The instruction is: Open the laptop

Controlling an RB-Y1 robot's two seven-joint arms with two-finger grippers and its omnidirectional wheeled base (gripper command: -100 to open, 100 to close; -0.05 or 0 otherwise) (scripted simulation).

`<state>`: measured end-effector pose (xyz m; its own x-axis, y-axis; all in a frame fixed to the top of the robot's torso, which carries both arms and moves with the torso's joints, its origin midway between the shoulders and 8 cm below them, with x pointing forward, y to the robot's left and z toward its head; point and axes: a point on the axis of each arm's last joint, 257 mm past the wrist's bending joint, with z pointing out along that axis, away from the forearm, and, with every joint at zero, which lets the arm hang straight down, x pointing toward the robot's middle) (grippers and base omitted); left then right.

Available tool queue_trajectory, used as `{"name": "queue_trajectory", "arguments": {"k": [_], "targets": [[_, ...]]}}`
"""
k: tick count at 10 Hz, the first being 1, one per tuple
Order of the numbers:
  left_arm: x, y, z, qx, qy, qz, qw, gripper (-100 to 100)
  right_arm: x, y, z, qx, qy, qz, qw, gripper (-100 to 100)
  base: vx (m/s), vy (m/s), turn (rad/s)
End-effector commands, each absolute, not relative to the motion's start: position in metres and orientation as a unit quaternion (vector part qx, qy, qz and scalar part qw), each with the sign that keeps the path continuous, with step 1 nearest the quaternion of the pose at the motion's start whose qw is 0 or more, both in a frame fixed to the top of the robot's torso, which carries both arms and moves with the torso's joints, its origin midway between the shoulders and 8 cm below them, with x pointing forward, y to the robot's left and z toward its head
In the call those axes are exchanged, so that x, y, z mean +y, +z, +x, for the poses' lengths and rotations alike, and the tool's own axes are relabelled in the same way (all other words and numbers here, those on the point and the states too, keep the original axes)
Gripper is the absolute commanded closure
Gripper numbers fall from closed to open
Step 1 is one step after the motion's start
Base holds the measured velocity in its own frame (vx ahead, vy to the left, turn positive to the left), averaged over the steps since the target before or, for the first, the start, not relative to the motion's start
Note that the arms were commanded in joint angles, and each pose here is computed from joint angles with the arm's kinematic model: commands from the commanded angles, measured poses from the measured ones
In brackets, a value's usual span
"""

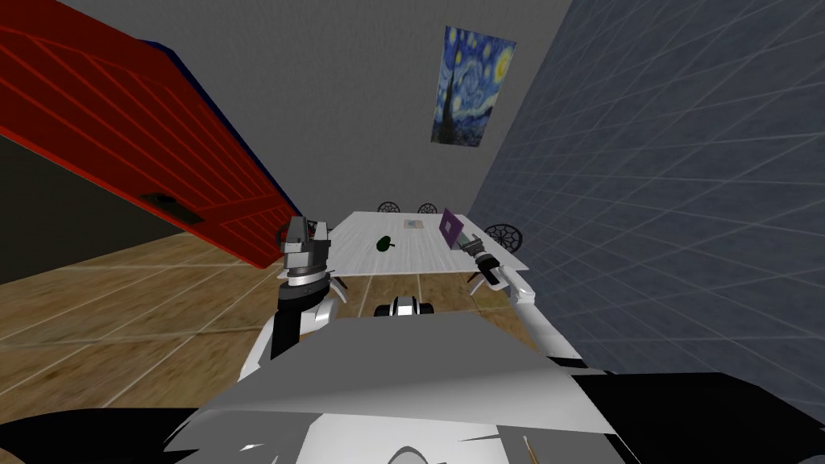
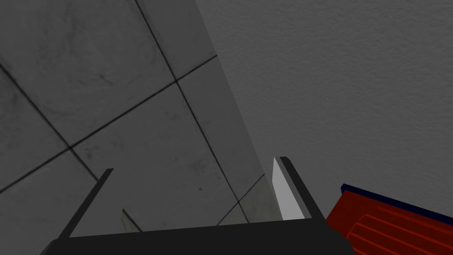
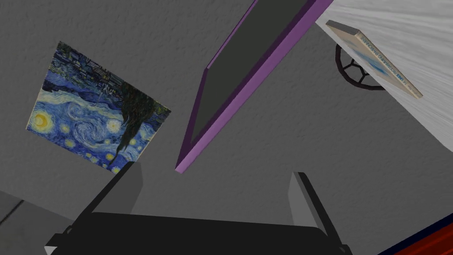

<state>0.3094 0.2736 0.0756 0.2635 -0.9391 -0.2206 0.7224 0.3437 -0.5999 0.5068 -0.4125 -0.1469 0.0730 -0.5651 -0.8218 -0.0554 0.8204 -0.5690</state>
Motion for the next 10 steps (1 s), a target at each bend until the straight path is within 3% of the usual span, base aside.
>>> {"name": "queue_trajectory", "arguments": {"k": [1, 8, 9, 10], "targets": [[0.274, 0.076, 0.309, 0.279, -0.539, -0.194, 0.771, 0, -0.443, -0.145, 0.519, 0.651, -0.245, -0.267, 0.667, -100, 0.027, 0.078, 0.1], [0.274, 0.076, 0.309, 0.279, -0.539, -0.194, 0.771, 0, -0.492, -0.133, 0.533, 0.636, -0.339, -0.312, 0.619, -100, 0.021, 0.051, 0.053], [0.274, 0.076, 0.309, 0.279, -0.539, -0.194, 0.771, 0, -0.492, -0.133, 0.533, 0.636, -0.339, -0.312, 0.62, 100, 0.0, 0.0, 0.0], [0.274, 0.076, 0.309, 0.279, -0.539, -0.194, 0.771, 0, -0.497, -0.133, 0.535, 0.648, -0.317, -0.285, 0.631, 100, -0.022, -0.049, 0.03]]}}
